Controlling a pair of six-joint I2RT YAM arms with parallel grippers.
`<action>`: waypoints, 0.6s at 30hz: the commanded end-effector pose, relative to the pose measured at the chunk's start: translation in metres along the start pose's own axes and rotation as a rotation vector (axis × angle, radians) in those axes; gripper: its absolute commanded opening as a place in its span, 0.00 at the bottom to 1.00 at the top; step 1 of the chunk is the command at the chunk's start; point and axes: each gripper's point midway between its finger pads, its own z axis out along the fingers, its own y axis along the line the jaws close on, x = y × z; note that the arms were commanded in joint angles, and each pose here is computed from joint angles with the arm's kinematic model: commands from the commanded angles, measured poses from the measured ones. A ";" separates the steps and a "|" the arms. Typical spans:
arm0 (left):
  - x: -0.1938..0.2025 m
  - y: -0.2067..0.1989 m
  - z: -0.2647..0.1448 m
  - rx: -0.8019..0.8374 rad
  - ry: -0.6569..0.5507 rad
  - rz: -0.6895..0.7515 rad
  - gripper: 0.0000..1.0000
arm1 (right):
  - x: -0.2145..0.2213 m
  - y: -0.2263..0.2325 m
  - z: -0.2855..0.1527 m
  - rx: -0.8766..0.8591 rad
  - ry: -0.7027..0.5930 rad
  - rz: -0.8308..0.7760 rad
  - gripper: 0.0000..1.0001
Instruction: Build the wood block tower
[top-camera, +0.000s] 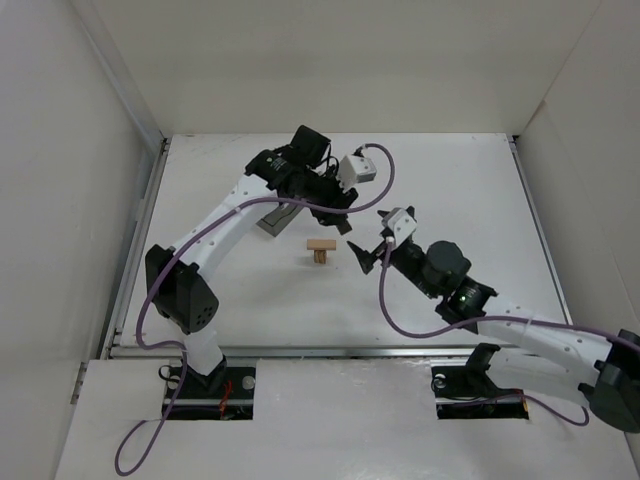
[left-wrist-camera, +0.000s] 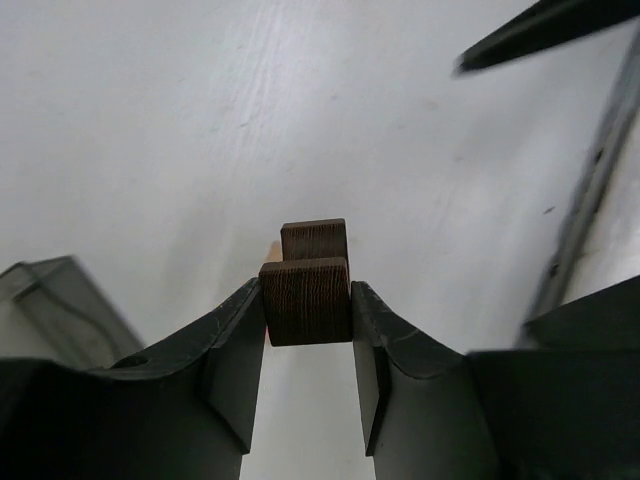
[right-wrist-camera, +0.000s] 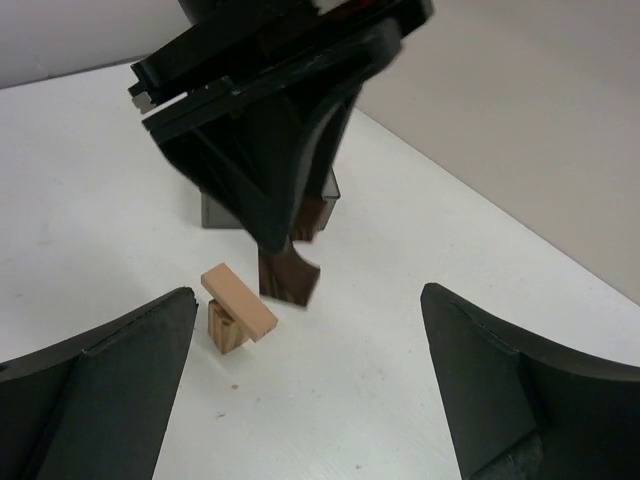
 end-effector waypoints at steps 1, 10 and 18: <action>0.002 0.036 -0.032 -0.178 0.086 0.251 0.05 | -0.021 -0.005 -0.021 0.019 -0.063 0.060 1.00; 0.041 0.041 -0.020 -0.111 0.234 0.401 0.05 | -0.009 -0.008 -0.078 0.003 -0.044 0.085 1.00; 0.069 0.032 -0.005 0.038 0.315 0.475 0.05 | -0.006 -0.012 -0.089 0.025 -0.036 0.096 1.00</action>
